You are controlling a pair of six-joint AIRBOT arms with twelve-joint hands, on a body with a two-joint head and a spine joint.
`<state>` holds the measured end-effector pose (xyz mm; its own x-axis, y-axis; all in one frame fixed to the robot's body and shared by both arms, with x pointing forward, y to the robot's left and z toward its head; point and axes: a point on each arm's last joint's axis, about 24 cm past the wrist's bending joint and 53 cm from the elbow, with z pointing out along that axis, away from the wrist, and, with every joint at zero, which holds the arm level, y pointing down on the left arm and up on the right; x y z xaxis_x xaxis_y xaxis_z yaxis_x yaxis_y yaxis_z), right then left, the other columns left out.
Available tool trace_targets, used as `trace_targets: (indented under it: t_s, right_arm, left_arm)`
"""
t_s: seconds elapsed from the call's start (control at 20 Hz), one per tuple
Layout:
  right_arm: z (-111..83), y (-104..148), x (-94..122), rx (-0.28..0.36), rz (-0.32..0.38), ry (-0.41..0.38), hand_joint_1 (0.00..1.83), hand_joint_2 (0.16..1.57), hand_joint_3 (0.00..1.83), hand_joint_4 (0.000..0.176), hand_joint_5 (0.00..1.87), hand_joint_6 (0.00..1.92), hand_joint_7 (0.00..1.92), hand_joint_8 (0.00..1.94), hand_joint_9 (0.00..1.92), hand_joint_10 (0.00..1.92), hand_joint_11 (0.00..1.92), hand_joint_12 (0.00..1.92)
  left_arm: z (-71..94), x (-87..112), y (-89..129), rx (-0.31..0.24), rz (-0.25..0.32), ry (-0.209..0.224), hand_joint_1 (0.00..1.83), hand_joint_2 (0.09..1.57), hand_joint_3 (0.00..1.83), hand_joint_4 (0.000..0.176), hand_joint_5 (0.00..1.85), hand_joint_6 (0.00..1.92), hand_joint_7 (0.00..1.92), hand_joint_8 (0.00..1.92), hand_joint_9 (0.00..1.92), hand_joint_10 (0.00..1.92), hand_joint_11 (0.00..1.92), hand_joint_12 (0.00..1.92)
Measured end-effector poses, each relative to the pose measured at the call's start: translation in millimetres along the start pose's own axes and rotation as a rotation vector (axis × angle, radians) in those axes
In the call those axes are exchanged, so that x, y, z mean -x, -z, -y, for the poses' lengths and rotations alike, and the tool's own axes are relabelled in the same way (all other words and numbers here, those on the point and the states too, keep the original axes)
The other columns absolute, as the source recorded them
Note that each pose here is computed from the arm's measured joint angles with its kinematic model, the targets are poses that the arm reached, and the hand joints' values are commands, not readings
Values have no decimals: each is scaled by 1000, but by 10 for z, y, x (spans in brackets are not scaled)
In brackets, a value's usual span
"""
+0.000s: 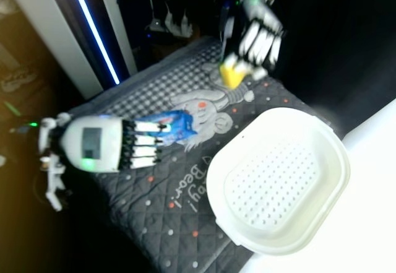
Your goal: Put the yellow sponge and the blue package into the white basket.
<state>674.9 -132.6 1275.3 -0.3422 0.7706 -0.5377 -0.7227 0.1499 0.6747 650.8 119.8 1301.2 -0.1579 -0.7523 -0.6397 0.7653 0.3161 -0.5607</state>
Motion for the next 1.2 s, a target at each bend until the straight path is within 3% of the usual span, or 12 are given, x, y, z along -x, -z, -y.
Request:
trace_targets:
  t_s: [0.15, 0.3, 0.55, 0.65, 0.7, 0.75, 0.8, 0.85, 0.95, 1.0, 1.1, 1.2]
  right_arm:
    - [-214, -291, 440, 81, 104, 59, 1291, 1071, 0, 0, 1354, 28, 1013, 1187, 1041, 1206, 882, 1617]
    - [-123, -696, 539, 41, 126, 121, 1393, 1039, 0, 0, 1089, 818, 1286, 237, 1086, 977, 932, 1038]
    - [36, -1346, 716, -17, 180, 143, 1296, 1022, 11, 0, 1370, 36, 1170, 904, 1261, 681, 915, 1385]
    - [331, -1459, 632, -106, 158, 156, 1392, 1041, 5, 0, 1090, 731, 1175, 525, 1104, 967, 952, 935]
    - [474, -1506, 593, -161, 139, 163, 1474, 1059, 0, 0, 1020, 899, 1151, 452, 1096, 845, 876, 1326]
    - [534, -1537, 549, -188, 122, 168, 1392, 1091, 7, 0, 1047, 864, 1070, 724, 875, 1195, 486, 1449]
    - [520, -1583, 537, -188, 121, 166, 1269, 1111, 4, 0, 1071, 907, 925, 969, 723, 845, 238, 1514]
    - [475, -1636, 546, -176, 128, 164, 1360, 1092, 0, 0, 1011, 848, 1024, 816, 939, 1119, 634, 1397]
    - [452, -1659, 519, -169, 121, 170, 1459, 1118, 0, 0, 829, 337, 947, 985, 867, 1274, 605, 1009]
    - [462, -1660, 494, -173, 110, 178, 1233, 1189, 6, 41, 577, 83, 547, 338, 445, 507, 175, 927]
    - [538, -1654, 441, -205, 92, 174, 708, 1155, 0, 166, 209, 7, 174, 26, 75, 57, 6, 137]
    - [438, -1662, 393, -177, 93, 149, 528, 1166, 6, 176, 113, 2, 79, 2, 10, 4, 0, 5]
  left_arm:
    - [-11, 235, -302, -20, 46, -43, 1392, 1031, 2, 0, 1209, 539, 1117, 727, 1071, 953, 846, 946]
    - [-241, 451, -698, 47, 86, -56, 1264, 1069, 0, 0, 1247, 466, 952, 1081, 837, 622, 436, 1326]
    - [-563, 427, -1289, 155, 52, -76, 1387, 1054, 3, 0, 1095, 731, 1076, 767, 1043, 995, 927, 996]
    - [-786, 439, -1410, 221, 48, -81, 1396, 1045, 2, 0, 1059, 780, 1153, 667, 1066, 956, 969, 902]
    - [-944, 382, -1455, 273, 25, -85, 1392, 1058, 0, 0, 1019, 864, 1167, 632, 1017, 1022, 902, 882]
    - [-1036, 317, -1482, 309, 2, -81, 1384, 1078, 3, 0, 1013, 922, 1124, 700, 919, 1122, 765, 852]
    - [-1123, 261, -1489, 343, -21, -82, 1377, 1095, 0, 0, 1011, 968, 1073, 771, 864, 1167, 702, 813]
    - [-1159, 195, -1503, 361, -41, -80, 1366, 1104, 2, 0, 984, 993, 1086, 802, 820, 1226, 536, 856]
    - [-1166, 139, -1514, 365, -52, -76, 1250, 1066, 0, 0, 649, 102, 665, 83, 642, 194, 311, 836]
    - [-1177, 127, -1504, 368, -55, -78, 1146, 1041, 0, 41, 354, 20, 354, 16, 353, 39, 61, 864]
    - [-1228, 101, -1450, 377, -61, -81, 975, 1001, 0, 111, 99, 2, 95, 4, 85, 7, 1, 524]
    - [-1222, 84, -1355, 370, -68, -80, 980, 973, 0, 171, 29, 2, 45, 2, 53, 13, 0, 708]
